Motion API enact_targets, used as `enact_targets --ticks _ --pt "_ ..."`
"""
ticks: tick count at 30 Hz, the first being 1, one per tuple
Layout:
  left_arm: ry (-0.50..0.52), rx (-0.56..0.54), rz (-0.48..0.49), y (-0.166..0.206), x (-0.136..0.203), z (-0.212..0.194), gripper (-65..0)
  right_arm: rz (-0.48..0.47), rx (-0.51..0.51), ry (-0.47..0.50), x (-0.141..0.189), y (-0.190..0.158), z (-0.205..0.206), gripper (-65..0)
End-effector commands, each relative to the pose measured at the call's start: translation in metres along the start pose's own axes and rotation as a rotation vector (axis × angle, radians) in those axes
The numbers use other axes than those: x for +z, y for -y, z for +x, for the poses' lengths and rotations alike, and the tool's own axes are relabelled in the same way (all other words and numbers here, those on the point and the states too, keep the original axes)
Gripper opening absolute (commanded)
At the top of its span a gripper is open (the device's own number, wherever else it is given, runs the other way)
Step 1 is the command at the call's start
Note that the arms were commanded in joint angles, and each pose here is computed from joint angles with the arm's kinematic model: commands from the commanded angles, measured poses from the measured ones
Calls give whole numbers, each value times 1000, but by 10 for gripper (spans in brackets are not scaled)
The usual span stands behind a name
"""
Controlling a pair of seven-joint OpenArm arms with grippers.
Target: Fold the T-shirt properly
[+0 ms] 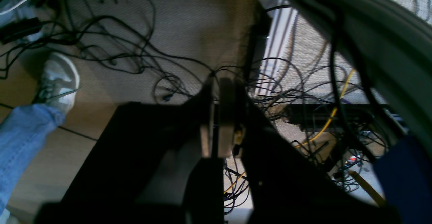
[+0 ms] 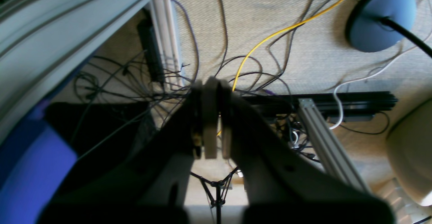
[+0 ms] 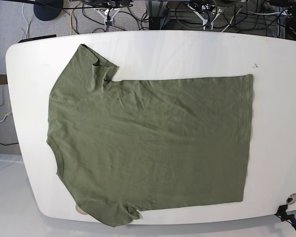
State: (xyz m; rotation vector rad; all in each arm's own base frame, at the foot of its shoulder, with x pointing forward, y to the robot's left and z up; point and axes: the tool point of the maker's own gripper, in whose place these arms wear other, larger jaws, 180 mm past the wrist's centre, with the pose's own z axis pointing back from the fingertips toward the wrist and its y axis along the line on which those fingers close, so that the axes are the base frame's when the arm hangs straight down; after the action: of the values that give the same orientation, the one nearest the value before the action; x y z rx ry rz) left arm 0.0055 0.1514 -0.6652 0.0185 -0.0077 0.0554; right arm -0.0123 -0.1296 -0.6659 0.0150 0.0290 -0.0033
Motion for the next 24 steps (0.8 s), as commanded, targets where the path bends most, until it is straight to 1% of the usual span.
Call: enact_targets --ticks 1,6,8,9,11,12,13,15,16,18,19,20,24 --pt "0 -5 -3 2 0 1 -630 11 -2 6 0 -4 2 -637" --pt "-7 -3 -3 1 0 -7 -630 11 -2 12 0 -4 3 -636" --pt "-6 -3 -3 1 0 -6 -623 11 0 43 0 -4 13 -636" --pt "-7 -4 -3 1 0 -7 -601 12 0 54 1 -4 12 -635" --pt "-14 -2 -4 2 0 -12 -518 3 1 81 2 1 15 -629" --pt "-15 -2 -4 2 0 -14 -466 -1 2 85 2 4 12 -607" --pt "-10 -1 -4 2 0 -14 -413 -2 1 88 2 4 10 -571" --pt "-4 -3 -1 0 1 -21 -335 -4 -1 100 4 5 7 -466" --pt "3 -5 -1 0 2 -23 -315 -3 0 108 5 5 5 -405" --pt "10 -7 -1 -1 3 -33 -313 -14 1 120 7 13 -2 -304" --pt "13 -8 0 -2 4 -36 -313 -14 1 126 8 13 -5 -274" --pt "20 -10 0 -2 5 -39 -313 -11 1 131 10 13 -11 -264" --pt "67 -12 1 -4 12 -46 -311 -10 8 172 20 12 -23 -267"
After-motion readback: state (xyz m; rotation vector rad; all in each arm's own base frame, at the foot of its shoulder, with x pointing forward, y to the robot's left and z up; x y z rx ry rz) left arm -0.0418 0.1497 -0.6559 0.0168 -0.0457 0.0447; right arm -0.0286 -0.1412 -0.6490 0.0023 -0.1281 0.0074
